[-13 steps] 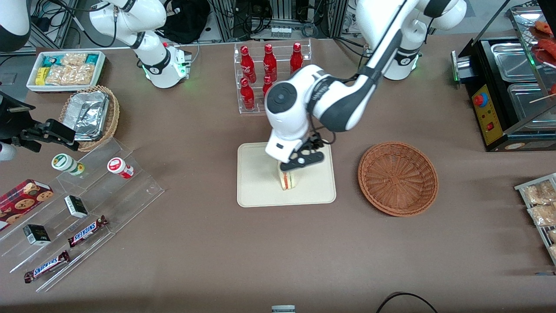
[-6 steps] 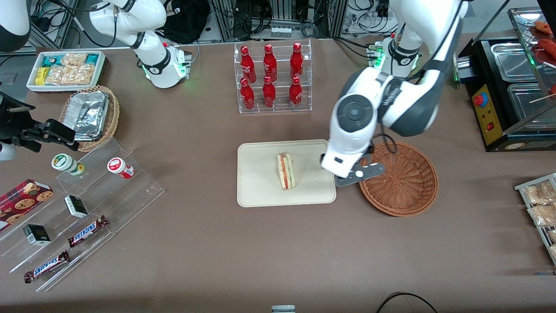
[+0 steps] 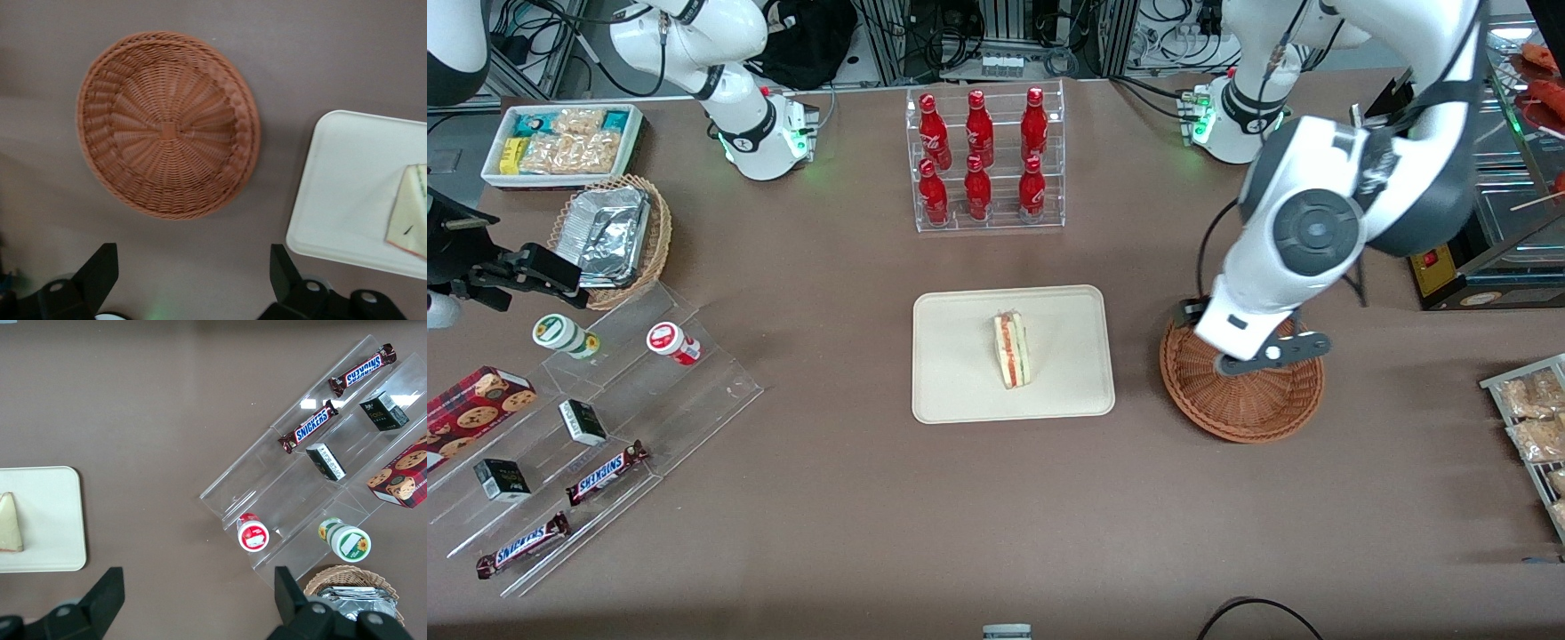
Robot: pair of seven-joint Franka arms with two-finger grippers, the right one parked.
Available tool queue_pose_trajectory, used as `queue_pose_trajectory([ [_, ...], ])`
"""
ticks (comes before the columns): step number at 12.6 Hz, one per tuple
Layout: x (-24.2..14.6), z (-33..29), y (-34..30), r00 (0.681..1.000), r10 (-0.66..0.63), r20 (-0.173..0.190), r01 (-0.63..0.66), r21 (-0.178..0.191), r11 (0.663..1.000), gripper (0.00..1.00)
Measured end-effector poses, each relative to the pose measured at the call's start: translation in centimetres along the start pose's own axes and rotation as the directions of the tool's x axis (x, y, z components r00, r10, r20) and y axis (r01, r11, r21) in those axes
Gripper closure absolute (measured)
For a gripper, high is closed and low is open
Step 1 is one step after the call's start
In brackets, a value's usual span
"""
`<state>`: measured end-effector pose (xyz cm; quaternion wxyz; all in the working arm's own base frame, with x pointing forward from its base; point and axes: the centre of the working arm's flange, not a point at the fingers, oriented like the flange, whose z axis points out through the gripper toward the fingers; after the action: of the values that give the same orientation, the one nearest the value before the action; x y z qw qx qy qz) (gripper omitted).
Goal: Place sandwich from basket to tray
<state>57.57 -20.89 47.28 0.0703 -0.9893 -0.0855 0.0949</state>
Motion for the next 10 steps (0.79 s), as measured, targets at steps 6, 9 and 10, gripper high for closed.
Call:
queue_pose_trajectory([
  [6, -1.1, -3.6, -9.7, 0.997, 0.066, 0.043, -0.065, -0.019, 0.998, 0.00],
  [9, -2.7, -5.6, -14.2, 0.991, 0.116, 0.070, -0.113, -0.049, 0.992, 0.00],
  [10, -3.1, -6.1, -15.4, 0.989, 0.128, 0.070, -0.124, -0.053, 0.991, 0.00],
])
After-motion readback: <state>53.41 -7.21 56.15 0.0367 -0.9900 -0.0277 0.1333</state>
